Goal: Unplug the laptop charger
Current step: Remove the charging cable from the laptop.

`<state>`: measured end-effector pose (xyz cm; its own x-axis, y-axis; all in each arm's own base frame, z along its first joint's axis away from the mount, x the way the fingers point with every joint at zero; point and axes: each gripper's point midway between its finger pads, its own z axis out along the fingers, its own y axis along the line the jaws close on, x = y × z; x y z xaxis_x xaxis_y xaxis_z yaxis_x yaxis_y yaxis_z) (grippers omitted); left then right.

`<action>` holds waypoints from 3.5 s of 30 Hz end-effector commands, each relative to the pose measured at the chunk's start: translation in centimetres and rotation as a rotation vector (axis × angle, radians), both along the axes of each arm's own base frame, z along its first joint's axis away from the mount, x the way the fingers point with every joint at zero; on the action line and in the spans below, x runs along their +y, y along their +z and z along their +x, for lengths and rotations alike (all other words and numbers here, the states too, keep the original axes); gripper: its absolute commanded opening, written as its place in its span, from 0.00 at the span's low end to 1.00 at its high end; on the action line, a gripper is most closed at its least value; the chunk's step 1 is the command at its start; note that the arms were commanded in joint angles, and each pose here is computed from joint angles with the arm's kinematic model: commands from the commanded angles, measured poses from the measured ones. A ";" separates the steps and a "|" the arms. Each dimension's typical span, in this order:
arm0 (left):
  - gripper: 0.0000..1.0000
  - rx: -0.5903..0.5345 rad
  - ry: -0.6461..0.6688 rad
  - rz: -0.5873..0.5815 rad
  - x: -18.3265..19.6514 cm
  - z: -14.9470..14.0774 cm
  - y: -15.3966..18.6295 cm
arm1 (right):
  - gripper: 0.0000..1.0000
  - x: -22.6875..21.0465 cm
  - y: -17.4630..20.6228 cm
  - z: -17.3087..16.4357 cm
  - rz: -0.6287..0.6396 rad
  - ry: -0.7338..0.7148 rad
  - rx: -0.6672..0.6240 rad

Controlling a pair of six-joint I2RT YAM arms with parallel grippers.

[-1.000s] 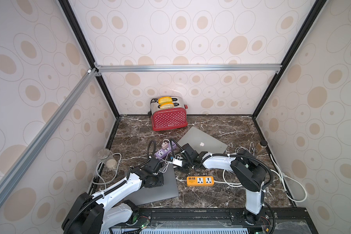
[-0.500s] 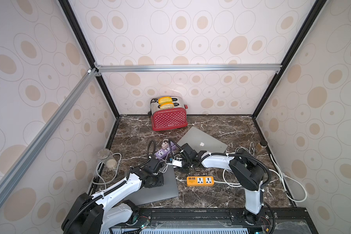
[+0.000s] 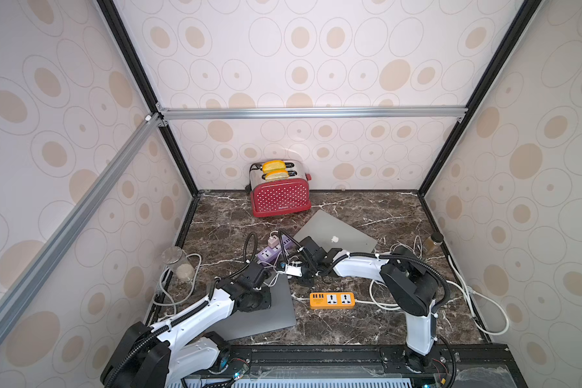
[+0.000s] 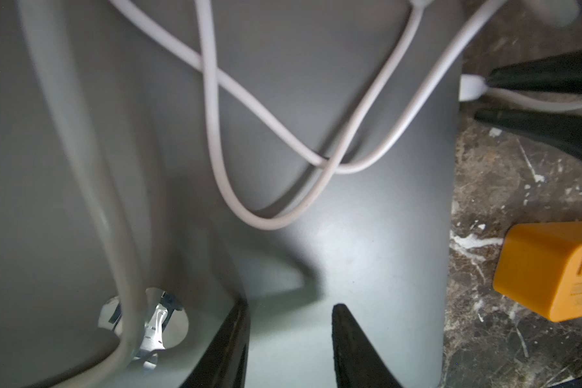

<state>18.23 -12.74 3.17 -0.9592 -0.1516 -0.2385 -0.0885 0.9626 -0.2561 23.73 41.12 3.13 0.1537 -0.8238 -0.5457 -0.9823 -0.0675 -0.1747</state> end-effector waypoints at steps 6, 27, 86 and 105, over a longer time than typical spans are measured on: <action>0.43 0.102 0.029 0.080 1.9 -2.2 -2.3 | 0.15 -0.8 -1.0 -0.3 -0.056 0.043 0.029; 0.43 0.106 0.018 0.071 1.4 -1.8 -2.2 | 0.49 -0.6 -1.1 0.1 -0.036 0.050 0.064; 0.47 0.098 0.007 0.075 1.5 -1.8 -2.4 | 0.09 -4.0 -0.8 1.5 -0.171 0.039 0.091; 0.49 -0.196 -0.084 0.121 0.3 4.6 8.9 | 0.61 -4.0 9.5 3.9 0.022 -0.211 -0.037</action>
<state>22.28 -13.39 11.31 -0.9046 -0.0788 -0.4190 0.0192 0.9742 -0.2247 26.38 37.21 10.01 0.0310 -0.8419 -0.5388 -0.9826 0.0730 -0.1706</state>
